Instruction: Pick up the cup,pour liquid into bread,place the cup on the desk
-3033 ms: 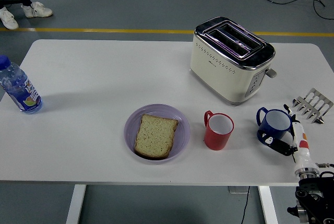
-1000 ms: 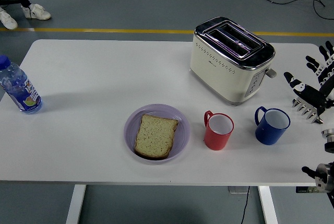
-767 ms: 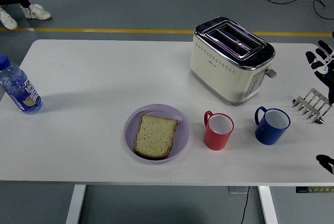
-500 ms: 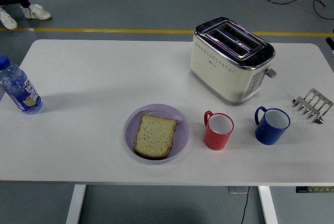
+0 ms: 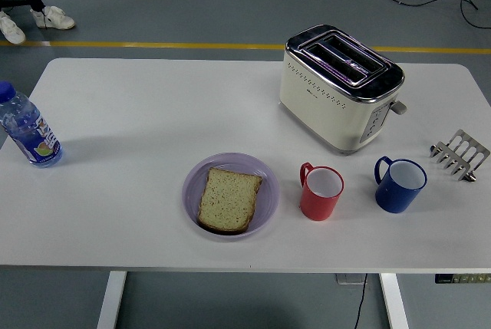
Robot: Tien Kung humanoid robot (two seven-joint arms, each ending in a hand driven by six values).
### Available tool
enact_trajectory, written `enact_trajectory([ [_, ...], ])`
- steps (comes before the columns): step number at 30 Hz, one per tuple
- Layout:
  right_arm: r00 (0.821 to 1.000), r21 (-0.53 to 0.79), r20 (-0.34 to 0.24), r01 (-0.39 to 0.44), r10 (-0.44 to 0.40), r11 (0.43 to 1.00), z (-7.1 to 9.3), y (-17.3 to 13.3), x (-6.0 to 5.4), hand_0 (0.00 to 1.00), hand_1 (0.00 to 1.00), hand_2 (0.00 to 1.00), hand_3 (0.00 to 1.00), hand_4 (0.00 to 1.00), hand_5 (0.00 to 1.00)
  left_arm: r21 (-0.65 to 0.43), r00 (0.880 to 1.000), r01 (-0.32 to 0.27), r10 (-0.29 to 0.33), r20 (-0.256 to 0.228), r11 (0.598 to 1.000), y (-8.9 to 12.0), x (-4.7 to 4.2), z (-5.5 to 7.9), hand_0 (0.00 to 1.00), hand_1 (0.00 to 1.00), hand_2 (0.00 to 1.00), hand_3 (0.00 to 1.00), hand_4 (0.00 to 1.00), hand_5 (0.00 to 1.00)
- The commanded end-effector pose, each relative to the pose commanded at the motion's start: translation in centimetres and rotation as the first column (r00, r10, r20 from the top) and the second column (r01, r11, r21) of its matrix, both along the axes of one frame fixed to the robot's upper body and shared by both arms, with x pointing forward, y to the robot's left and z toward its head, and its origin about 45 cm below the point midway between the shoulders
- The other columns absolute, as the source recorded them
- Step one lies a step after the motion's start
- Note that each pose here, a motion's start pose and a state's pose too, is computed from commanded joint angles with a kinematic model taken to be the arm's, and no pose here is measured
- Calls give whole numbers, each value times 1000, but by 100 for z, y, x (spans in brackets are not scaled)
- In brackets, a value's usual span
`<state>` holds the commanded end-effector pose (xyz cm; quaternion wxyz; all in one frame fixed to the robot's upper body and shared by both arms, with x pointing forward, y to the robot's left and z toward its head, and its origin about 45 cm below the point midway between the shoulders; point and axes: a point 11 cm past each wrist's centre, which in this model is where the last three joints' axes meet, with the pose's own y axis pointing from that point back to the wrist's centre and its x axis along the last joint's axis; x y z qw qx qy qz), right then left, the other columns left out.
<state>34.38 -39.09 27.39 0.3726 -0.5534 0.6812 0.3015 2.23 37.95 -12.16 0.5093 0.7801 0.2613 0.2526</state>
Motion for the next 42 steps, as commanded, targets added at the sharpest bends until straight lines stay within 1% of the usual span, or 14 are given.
enact_trajectory([
  [1,1000,22,-7,-1,1,1000,-45,-7,7,704,660,697,639,698,263,0,1000,0,0,-1,1000,1,-4,0,345,330,407,683,415,998],
  [2,1000,40,-18,2,-2,999,-106,-23,14,704,660,697,639,698,263,0,1000,1,-1,-1,1000,1,-8,-1,345,330,407,683,415,998],
  [3,1000,45,-22,3,-2,999,-124,-28,16,704,660,697,639,698,263,0,1000,1,-1,-2,1000,1,-9,-1,345,330,407,683,415,998],
  [6,999,64,-42,10,-8,998,-299,-57,35,704,660,697,639,698,263,0,1000,1,-1,-3,1000,-4,-18,-2,345,330,407,683,415,998],
  [7,999,65,-45,13,-10,998,-340,-66,34,703,645,688,628,680,224,-1,1000,2,-2,-3,1000,-6,-18,-3,345,331,407,683,415,998],
  [8,999,61,-45,13,-10,998,-399,-69,37,703,645,688,628,680,224,-1,1000,0,0,-4,1000,-7,-23,-4,345,331,407,683,415,998],
  [10,999,61,-46,14,-11,998,-444,-75,37,703,645,688,628,680,224,-1,1000,0,0,-4,1000,-8,-25,-4,345,331,407,683,415,998],
  [12,998,72,-63,27,-23,997,-573,-85,25,703,645,688,628,680,224,-1,1000,4,-4,-7,1000,-7,-24,-3,345,331,407,683,415,998],
  [13,997,73,-67,29,-25,997,-593,-86,23,688,634,677,620,663,205,-1,1000,5,-5,-7,1000,-6,-23,-3,345,330,409,683,416,998],
  [15,996,81,-81,31,-25,996,-703,-72,7,688,634,677,620,663,205,0,1000,5,-5,-7,1000,-4,-20,-2,345,330,409,683,416,998],
  [19,995,95,-95,43,-34,995,-824,-77,-22,686,632,677,617,661,202,0,1000,8,-8,-4,1000,-3,-8,-1,345,330,409,683,416,998],
  [28,994,110,-102,48,-37,993,-900,-76,-31,684,629,674,616,660,204,0,1000,11,-11,3,1000,-3,39,3,344,331,410,684,415,998],
  [33,994,114,-96,56,-45,992,-888,-105,-28,683,629,674,616,638,181,1,1000,14,-14,11,1000,2,90,9,344,330,407,683,415,998],
  [42,995,118,-86,67,-57,991,-854,-149,-19,683,628,674,616,629,168,1,1000,16,-16,23,1000,-6,140,11,344,330,409,683,415,998],
])
